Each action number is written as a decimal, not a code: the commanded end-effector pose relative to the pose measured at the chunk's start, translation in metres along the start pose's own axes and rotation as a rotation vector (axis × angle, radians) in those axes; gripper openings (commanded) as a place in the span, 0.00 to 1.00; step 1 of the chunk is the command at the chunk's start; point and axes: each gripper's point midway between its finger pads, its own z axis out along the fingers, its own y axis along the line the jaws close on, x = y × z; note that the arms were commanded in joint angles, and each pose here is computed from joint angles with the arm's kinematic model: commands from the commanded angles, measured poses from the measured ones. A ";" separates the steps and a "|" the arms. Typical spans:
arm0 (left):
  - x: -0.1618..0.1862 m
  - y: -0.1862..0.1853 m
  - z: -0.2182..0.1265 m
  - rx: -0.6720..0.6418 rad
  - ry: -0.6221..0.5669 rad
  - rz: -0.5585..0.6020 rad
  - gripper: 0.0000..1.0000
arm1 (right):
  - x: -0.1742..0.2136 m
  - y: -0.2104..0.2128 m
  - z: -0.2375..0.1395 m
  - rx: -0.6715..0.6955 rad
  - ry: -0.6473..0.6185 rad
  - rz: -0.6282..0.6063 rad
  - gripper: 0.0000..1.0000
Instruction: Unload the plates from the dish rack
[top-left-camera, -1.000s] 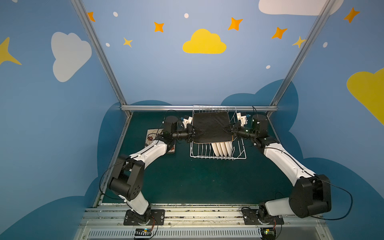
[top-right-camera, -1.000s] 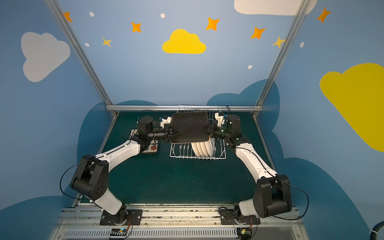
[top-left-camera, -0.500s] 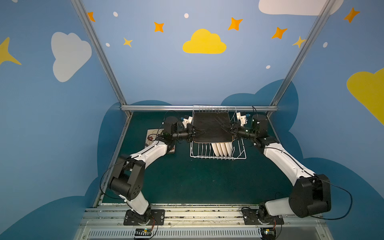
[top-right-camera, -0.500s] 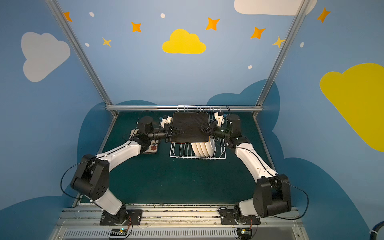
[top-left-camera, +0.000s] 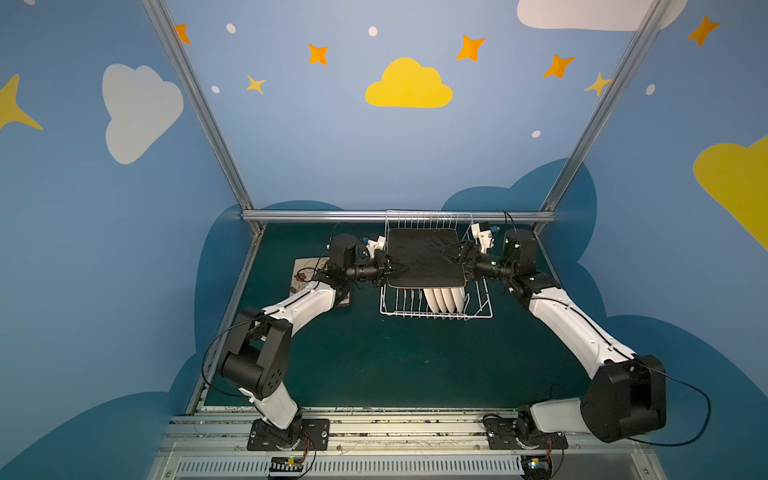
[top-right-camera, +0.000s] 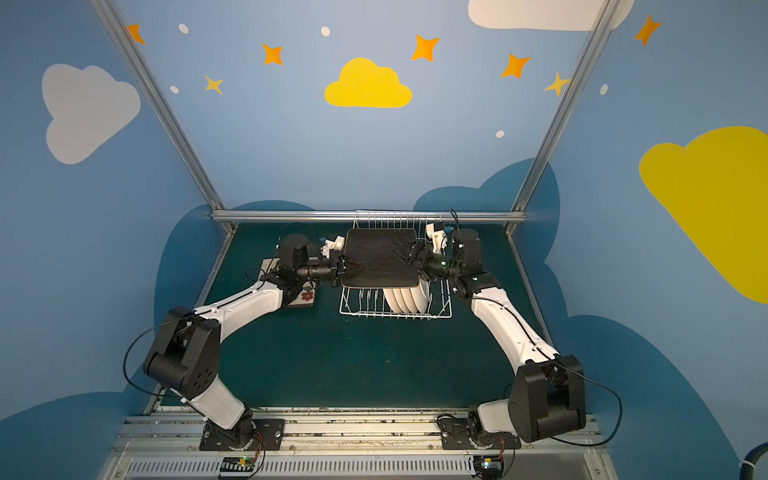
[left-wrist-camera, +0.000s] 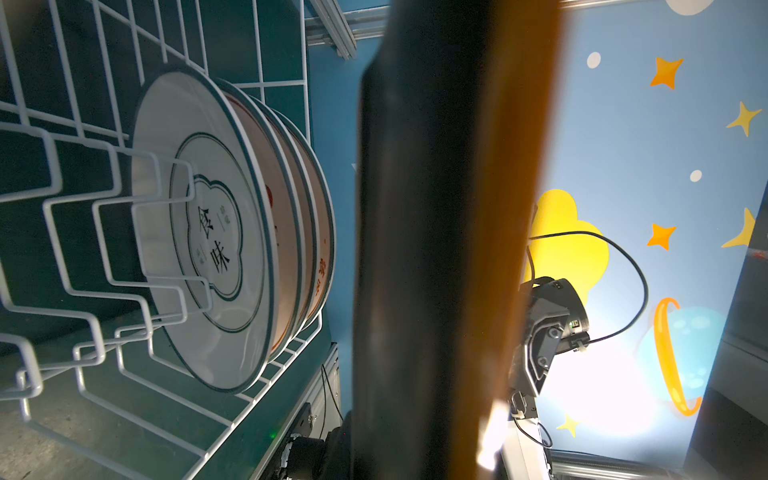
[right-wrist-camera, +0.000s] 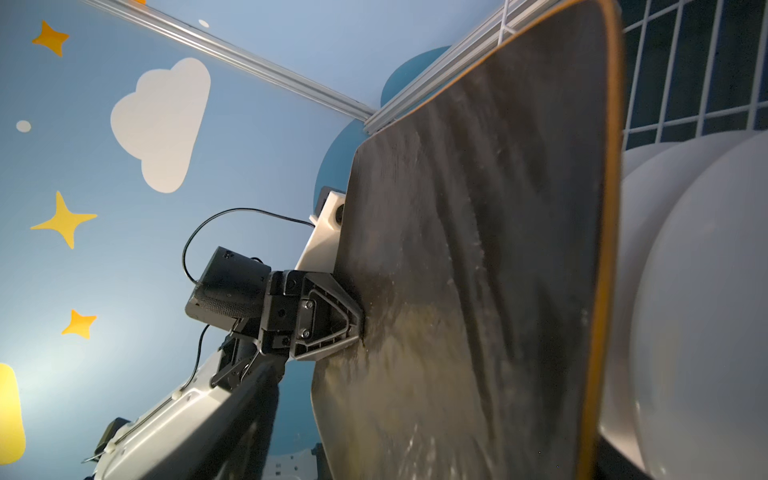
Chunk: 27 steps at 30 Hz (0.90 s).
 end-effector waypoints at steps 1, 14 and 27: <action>-0.003 -0.049 -0.013 0.077 -0.007 0.183 0.03 | -0.008 0.030 -0.015 -0.011 -0.037 -0.139 0.90; -0.017 -0.062 -0.067 -0.015 -0.088 0.279 0.03 | 0.005 0.041 -0.026 0.026 -0.008 -0.315 0.90; -0.042 -0.068 -0.156 -0.066 -0.173 0.366 0.03 | 0.033 0.074 -0.022 0.077 -0.040 -0.636 0.91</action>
